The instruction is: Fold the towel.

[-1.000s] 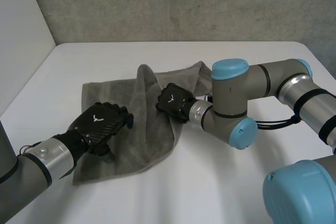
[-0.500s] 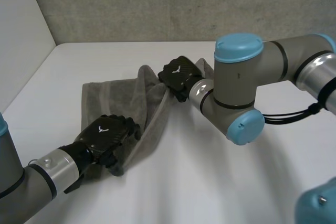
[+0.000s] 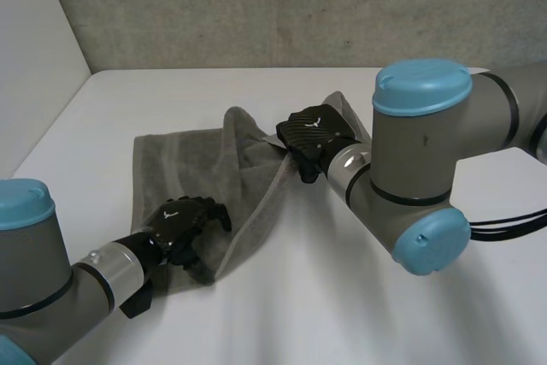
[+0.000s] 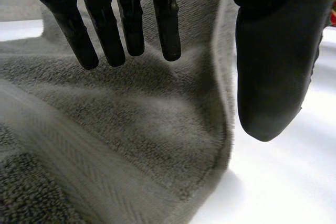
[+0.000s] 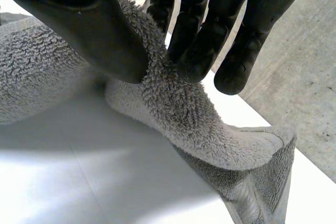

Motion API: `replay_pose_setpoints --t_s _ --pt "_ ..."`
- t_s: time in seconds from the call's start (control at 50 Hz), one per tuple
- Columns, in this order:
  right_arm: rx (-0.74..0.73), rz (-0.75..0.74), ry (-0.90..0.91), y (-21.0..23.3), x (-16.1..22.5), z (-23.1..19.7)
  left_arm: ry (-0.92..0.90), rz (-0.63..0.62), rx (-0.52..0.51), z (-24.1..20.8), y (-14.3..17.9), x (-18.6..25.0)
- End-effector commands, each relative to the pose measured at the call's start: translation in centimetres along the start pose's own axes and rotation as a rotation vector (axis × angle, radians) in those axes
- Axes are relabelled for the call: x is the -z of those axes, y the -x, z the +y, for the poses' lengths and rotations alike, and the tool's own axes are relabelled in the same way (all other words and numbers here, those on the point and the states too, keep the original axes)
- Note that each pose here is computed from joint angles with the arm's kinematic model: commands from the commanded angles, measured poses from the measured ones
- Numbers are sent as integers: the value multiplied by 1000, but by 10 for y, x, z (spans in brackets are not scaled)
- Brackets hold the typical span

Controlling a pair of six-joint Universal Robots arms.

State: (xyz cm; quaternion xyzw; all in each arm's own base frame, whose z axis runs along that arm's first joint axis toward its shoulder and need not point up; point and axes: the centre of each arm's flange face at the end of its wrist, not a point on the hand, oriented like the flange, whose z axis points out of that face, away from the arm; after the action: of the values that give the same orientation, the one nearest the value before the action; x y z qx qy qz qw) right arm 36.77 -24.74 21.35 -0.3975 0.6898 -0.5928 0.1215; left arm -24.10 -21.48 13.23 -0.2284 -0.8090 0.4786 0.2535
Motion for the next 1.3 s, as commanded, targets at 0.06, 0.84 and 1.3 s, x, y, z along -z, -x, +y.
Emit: replay_pose_setpoints --t_s 0.06,0.84,1.3 --pt "-19 8 -15 -2 8 -1 5 -11 56 3 -4 2" --pt "136 -159 132 15 65 13 -253 -124 18 -65 10 13" --pt "260 312 -763 -66 24 -189 -779 -80 -391 -257 11 -18"
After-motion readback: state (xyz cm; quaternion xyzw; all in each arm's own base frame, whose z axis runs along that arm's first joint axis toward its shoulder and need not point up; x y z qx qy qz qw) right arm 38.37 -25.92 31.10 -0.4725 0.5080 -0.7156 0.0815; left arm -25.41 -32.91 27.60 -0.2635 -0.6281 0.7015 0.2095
